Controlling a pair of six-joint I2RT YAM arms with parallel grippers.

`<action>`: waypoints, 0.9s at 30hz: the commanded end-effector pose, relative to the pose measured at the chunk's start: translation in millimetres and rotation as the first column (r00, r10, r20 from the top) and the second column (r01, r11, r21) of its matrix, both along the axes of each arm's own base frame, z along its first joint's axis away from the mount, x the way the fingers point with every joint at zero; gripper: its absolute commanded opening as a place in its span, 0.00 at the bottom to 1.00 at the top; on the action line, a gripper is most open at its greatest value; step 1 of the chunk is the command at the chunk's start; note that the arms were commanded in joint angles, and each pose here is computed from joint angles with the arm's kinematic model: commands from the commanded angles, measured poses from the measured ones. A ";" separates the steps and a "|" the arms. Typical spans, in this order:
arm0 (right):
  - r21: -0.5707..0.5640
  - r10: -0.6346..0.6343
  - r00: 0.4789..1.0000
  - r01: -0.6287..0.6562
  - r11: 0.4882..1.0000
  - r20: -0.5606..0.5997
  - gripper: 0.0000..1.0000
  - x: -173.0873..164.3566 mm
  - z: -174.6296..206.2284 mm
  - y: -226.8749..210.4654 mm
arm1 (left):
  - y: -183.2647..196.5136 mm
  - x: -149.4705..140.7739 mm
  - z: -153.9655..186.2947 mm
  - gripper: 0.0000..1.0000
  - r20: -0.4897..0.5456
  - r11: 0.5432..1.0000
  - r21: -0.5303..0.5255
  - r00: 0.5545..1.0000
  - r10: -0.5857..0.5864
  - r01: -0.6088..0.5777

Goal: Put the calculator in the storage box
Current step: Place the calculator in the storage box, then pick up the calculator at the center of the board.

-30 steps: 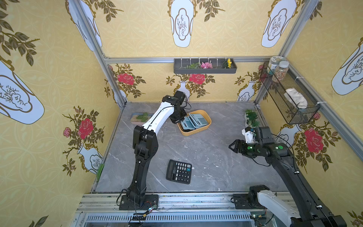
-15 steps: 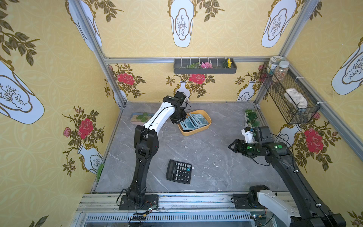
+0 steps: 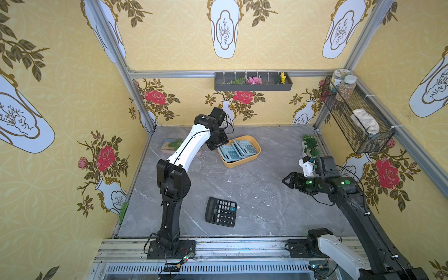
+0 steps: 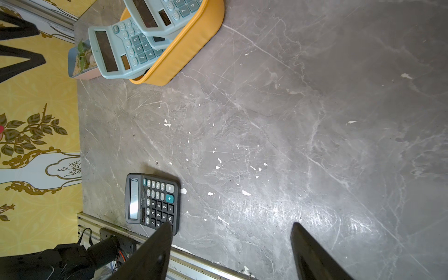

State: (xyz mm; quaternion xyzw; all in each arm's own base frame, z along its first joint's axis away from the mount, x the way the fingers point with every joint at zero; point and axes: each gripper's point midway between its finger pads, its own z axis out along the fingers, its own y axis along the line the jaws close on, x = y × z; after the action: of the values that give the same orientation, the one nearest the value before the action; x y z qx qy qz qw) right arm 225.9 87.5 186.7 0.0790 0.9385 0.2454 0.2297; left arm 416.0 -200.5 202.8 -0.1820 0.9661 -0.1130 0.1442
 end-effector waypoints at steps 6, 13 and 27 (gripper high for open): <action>-0.003 -0.008 1.000 0.008 1.000 0.027 0.78 -7.4 11.6 -2.0 | 51.3 -124.1 -30.4 0.60 -0.118 1.000 0.014 0.993 -0.016 0.018; 0.002 -0.003 1.000 0.003 1.000 0.025 0.78 -12.0 12.0 -0.7 | 51.4 -216.0 -71.3 0.63 -0.166 0.990 -0.131 0.983 -0.072 0.051; 0.021 -0.007 1.000 0.006 1.000 0.022 0.78 -13.2 9.8 2.1 | 42.3 -256.3 -128.0 0.64 -0.265 0.982 -0.185 0.960 -0.089 0.040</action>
State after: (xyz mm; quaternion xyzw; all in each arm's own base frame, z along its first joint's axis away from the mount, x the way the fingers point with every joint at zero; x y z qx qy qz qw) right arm 210.5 89.1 194.8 0.0846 0.9347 0.2539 0.2339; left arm 156.9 -149.8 79.6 -0.1719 0.9721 -0.1597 -0.0065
